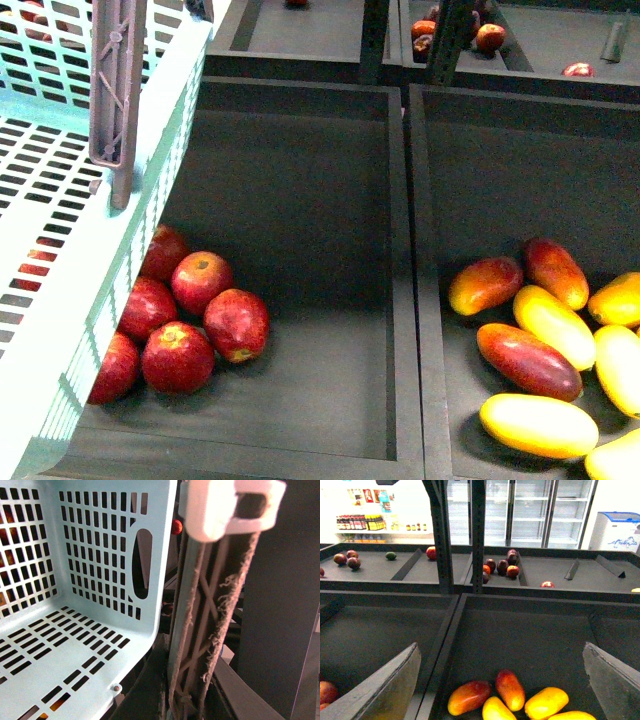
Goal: Pick mango and avocado into basket
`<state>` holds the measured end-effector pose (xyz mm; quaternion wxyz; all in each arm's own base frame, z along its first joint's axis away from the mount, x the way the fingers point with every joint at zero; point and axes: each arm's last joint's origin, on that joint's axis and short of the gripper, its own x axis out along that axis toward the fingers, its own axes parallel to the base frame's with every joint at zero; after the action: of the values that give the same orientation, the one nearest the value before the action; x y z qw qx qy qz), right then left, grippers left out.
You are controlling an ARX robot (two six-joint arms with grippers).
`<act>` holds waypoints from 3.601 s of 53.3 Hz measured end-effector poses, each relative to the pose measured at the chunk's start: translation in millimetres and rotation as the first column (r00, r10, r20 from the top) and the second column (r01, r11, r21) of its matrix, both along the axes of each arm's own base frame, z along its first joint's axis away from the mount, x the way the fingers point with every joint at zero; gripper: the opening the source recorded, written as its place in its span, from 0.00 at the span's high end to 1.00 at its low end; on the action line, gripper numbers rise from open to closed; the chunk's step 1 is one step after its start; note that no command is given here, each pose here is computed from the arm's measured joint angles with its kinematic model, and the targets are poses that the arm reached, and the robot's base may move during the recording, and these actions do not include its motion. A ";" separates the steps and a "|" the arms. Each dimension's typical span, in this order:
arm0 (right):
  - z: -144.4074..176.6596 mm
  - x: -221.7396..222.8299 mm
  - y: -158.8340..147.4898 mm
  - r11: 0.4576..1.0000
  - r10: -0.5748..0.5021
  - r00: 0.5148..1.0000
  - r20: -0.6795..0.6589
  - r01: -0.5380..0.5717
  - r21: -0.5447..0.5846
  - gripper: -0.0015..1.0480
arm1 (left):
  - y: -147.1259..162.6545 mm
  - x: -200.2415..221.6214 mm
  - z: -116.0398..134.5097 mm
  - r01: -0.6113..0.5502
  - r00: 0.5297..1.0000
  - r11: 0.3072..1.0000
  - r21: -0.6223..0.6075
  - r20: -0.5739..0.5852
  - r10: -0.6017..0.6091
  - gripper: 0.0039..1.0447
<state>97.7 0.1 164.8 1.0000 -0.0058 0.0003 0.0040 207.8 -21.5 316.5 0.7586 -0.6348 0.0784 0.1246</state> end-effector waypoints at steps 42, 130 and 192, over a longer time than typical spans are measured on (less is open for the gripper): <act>0.0 0.0 0.0 1.000 0.000 1.000 0.000 0.000 0.000 0.07 | -85.6 67.4 -39.0 0.654 0.557 0.208 0.728 -0.277 -0.783 0.88; 14.8 90.8 -53.7 0.982 -0.187 0.926 -0.329 0.175 -0.067 0.07 | -122.1 86.1 -43.1 0.771 0.360 0.152 0.618 -0.228 -0.905 0.88; -199.8 203.9 -52.9 0.791 0.408 0.518 -0.751 -0.611 0.009 0.07 | -121.8 86.2 -43.1 0.771 0.361 0.152 0.618 -0.228 -0.904 0.88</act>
<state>301.5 -52.8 -35.0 0.8596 -0.1330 0.3905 0.3015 294.1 -143.3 273.3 0.8624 -0.1900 0.2954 -0.3645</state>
